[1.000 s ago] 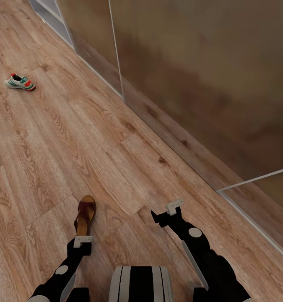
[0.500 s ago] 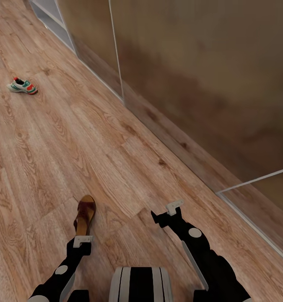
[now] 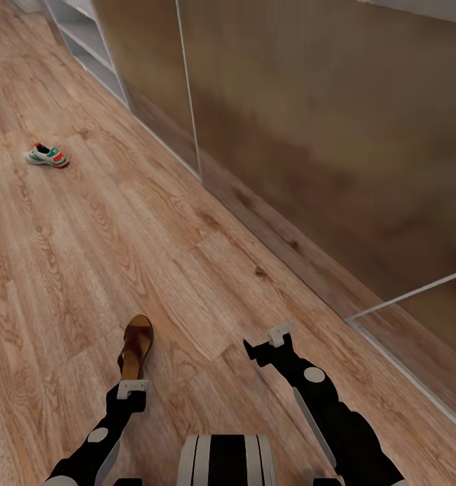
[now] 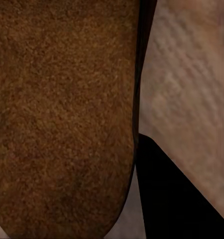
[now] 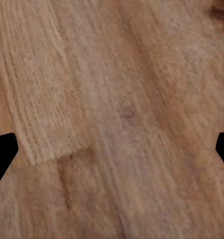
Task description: Pick up the two gym shoes and the two sandals from the corridor floor and place them onto the hallstand (shoe rack) in the corridor, making sure they are on the rack and not on the floor. Arrange them so the two gym shoes are next to each other and the two sandals are next to each other.
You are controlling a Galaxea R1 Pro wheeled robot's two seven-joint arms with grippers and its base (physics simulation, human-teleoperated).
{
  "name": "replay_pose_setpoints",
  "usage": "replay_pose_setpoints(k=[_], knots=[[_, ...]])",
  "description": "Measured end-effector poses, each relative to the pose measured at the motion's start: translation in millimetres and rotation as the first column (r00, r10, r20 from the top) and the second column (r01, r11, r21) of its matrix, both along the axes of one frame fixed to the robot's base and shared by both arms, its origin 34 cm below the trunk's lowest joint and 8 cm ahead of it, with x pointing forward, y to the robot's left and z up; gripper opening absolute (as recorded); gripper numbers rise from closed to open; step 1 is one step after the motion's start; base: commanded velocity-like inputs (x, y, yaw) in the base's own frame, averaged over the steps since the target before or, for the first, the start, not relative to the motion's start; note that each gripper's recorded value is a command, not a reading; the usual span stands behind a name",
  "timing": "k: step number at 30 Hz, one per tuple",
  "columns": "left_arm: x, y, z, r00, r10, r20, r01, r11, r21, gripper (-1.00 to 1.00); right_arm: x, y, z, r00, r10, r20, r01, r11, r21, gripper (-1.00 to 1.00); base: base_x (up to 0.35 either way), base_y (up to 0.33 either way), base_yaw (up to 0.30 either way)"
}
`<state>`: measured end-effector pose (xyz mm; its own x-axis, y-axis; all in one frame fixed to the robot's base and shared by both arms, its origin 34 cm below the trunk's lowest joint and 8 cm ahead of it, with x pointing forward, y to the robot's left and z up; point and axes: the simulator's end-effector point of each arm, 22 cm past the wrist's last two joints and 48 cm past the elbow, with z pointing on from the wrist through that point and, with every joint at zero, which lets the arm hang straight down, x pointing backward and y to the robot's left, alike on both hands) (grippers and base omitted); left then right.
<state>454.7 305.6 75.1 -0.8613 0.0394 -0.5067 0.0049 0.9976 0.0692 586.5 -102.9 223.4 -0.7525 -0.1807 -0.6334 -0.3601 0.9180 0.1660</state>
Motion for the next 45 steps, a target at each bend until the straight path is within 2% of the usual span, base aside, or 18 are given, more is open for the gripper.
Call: replay_pose_setpoints(k=[6, 7, 11, 15, 21, 31, 39, 45], knots=[[6, -1, 8, 1.0, 0.0, 0.014, 0.0, 1.0, -0.001, -1.0, 7, 0, 13, 1.0, 0.0, 0.025, 0.0, 1.0, 0.001, 1.0, 0.0, 0.0, 0.0], [6, 13, 11, 1.0, 0.021, 0.017, -0.021, 1.0, 0.011, -1.0, 8, -2, 15, 1.0, 0.001, 0.029, -0.001, 1.0, -0.004, 1.0, 0.0, 0.0, 0.0], [14, 30, 21, 0.997, 0.058, 0.043, -0.059, 0.998, 0.019, -1.0, 12, -2, 25, 0.999, 0.002, 0.048, -0.002, 1.0, -0.006, 1.0, 0.0, 0.0, 0.0], [22, 48, 32, 0.995, 0.069, 0.067, -0.071, 0.997, 0.037, -1.0, 13, -3, 31, 0.999, 0.004, 0.055, -0.003, 1.0, -0.011, 1.0, 0.0, 0.0, 0.0], [27, 61, 46, 0.993, 0.078, 0.093, -0.082, 0.995, 0.049, -1.0, 17, -3, 44, 0.997, 0.005, 0.076, -0.004, 1.0, -0.012, 1.0, 0.0, 0.0, 0.0], [24, 67, 65, 0.988, 0.098, 0.122, -0.105, 0.993, 0.046, -1.0, 31, -1, 78, 0.989, 0.005, 0.145, -0.004, 1.0, -0.006, 1.0, 0.0, 0.0, 0.0], [29, 73, 82, 0.977, 0.14, 0.159, -0.147, 0.989, 0.033, -1.0, 24, -6, 76, 0.992, 0.009, 0.127, -0.006, 1.0, -0.025, 1.0, 0.0, 0.0, 0.0], [39, 75, 96, 0.969, 0.155, 0.192, -0.163, 0.986, 0.024, -1.0, 22, -12, 76, 0.989, 0.009, 0.149, -0.004, 0.999, -0.036, 1.0, 0.0, 0.0, 0.0]])
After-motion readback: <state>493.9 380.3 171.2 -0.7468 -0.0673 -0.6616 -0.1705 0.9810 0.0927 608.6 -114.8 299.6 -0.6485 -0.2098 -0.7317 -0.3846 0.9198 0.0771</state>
